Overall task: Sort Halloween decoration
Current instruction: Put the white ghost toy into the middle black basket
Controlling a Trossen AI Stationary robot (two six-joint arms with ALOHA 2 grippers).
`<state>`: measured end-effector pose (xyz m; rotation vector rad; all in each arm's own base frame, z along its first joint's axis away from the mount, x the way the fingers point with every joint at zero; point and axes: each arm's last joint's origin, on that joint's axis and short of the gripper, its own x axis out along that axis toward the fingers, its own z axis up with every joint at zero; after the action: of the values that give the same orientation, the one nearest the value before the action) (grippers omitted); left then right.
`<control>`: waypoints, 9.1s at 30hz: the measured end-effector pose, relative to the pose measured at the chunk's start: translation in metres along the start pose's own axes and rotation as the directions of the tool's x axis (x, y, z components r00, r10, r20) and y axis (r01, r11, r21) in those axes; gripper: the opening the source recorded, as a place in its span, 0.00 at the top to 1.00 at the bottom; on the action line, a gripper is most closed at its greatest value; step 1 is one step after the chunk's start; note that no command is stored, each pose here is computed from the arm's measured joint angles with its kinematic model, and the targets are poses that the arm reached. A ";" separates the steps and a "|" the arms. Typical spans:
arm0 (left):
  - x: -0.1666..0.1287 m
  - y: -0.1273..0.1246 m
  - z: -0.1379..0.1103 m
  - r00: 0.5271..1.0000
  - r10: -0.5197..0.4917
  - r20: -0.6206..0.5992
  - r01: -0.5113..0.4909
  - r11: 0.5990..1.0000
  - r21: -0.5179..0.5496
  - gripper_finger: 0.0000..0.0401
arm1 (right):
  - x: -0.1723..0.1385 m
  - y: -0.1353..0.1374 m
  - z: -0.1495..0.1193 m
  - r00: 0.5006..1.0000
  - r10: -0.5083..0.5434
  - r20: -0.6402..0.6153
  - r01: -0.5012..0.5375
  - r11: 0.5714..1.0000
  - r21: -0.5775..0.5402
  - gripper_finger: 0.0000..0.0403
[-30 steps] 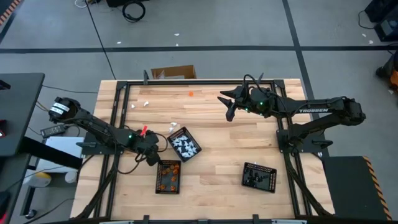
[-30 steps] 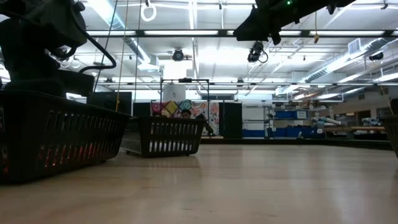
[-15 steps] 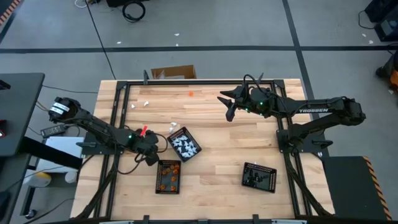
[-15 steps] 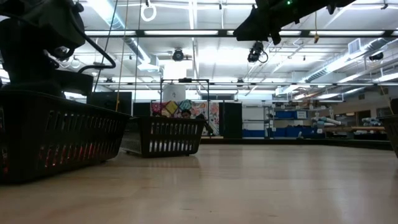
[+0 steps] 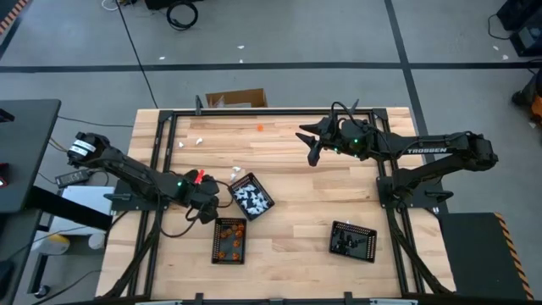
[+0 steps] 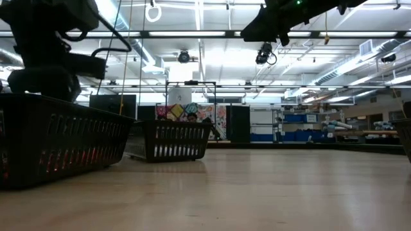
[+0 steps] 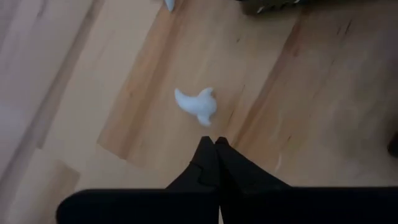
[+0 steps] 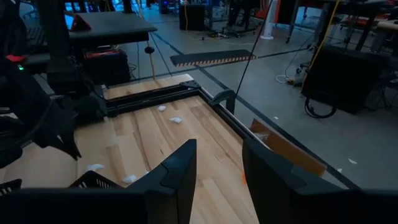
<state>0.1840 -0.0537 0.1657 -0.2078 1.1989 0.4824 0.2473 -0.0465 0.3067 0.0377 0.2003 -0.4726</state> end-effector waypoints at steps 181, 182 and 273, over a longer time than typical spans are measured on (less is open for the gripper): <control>0.011 0.136 0.068 0.895 0.142 0.422 -0.052 0.975 -0.217 0.57 | -0.003 0.009 0.001 0.999 0.045 0.017 -0.044 0.998 -0.042 0.67; 0.015 0.144 0.062 0.891 0.175 0.419 -0.063 0.961 -0.268 0.57 | -0.003 0.009 0.001 0.999 0.045 0.018 -0.044 0.998 -0.044 0.67; 0.075 0.205 0.063 0.951 0.293 0.100 -0.194 0.815 -0.546 0.59 | -0.013 0.033 0.015 0.971 0.170 0.169 -0.154 0.983 -0.103 0.67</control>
<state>0.1631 0.1707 0.1387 -0.4778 0.8923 1.0434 0.2537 -0.0121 0.3237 -0.0753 0.0422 -0.3009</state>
